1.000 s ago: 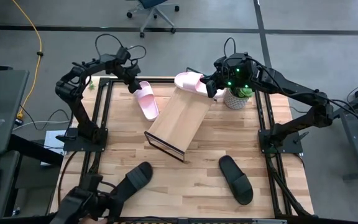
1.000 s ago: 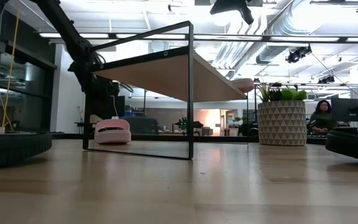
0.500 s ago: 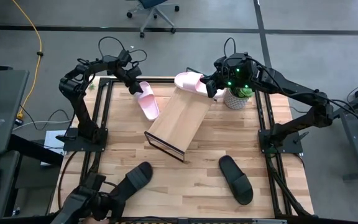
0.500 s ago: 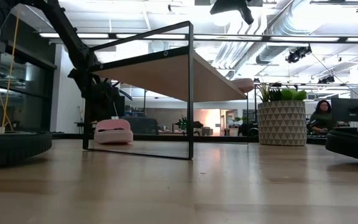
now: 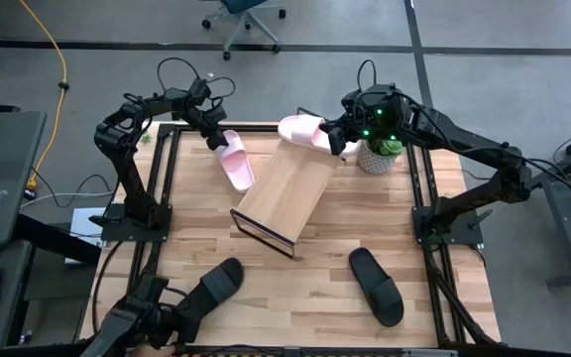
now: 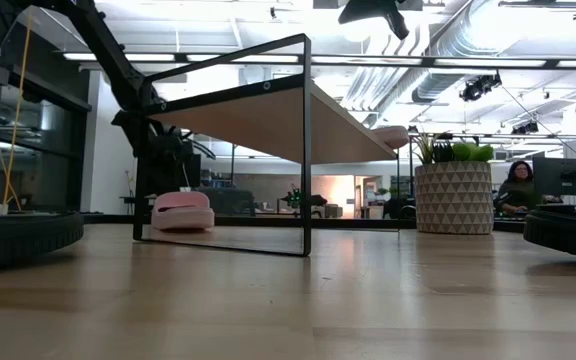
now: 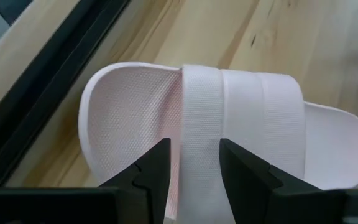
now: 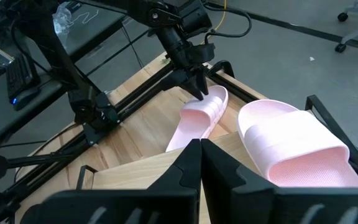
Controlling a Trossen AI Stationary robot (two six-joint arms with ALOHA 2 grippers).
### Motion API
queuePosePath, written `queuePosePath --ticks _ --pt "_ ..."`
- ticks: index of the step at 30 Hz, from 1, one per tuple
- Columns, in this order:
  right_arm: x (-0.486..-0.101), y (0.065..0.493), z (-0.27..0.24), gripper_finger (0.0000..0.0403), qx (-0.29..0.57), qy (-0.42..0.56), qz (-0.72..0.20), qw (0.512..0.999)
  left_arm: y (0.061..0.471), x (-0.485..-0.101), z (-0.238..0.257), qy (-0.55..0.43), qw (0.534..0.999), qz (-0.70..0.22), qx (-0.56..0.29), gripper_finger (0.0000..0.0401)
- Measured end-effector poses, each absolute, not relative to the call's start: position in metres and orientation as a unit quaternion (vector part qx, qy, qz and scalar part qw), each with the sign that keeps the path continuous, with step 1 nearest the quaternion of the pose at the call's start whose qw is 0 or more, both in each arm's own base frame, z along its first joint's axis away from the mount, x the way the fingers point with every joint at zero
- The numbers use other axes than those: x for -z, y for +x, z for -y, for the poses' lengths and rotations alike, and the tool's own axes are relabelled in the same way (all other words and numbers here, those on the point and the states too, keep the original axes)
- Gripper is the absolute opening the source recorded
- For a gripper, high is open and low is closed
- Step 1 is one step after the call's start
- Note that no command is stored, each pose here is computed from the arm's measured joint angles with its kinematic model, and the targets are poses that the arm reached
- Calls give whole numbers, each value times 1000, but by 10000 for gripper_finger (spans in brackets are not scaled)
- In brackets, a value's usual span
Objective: Pick and place slides into the shelf
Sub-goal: Put the pink slide on the shelf
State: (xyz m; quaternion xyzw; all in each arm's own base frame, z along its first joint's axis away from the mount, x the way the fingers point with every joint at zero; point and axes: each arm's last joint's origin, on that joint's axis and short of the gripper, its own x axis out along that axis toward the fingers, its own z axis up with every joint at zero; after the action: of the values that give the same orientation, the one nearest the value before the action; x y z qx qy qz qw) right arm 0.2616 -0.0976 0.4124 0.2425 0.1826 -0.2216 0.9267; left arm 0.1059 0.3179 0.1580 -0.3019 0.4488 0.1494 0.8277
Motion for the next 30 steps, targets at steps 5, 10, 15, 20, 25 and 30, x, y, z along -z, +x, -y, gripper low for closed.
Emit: queuePosePath --ticks 5,10,15,20,25,30 --pt "-412 262 98 0 222 242 -182 927 108 -159 -318 -309 840 -425 -133 124" --pt "-412 261 98 0 228 241 -181 926 107 -159 -317 -314 839 -424 -130 124" --pt "-412 261 98 0 228 240 -182 926 106 -159 -313 -321 834 -433 -118 124" --pt "-412 261 98 0 233 238 -181 925 109 -158 -308 -317 832 -445 -96 124" --pt "-412 261 99 0 241 235 -180 924 116 -158 -305 -309 833 -452 -82 124" --pt "-412 261 99 0 240 233 -180 925 125 -151 -303 -312 829 -459 -67 124"
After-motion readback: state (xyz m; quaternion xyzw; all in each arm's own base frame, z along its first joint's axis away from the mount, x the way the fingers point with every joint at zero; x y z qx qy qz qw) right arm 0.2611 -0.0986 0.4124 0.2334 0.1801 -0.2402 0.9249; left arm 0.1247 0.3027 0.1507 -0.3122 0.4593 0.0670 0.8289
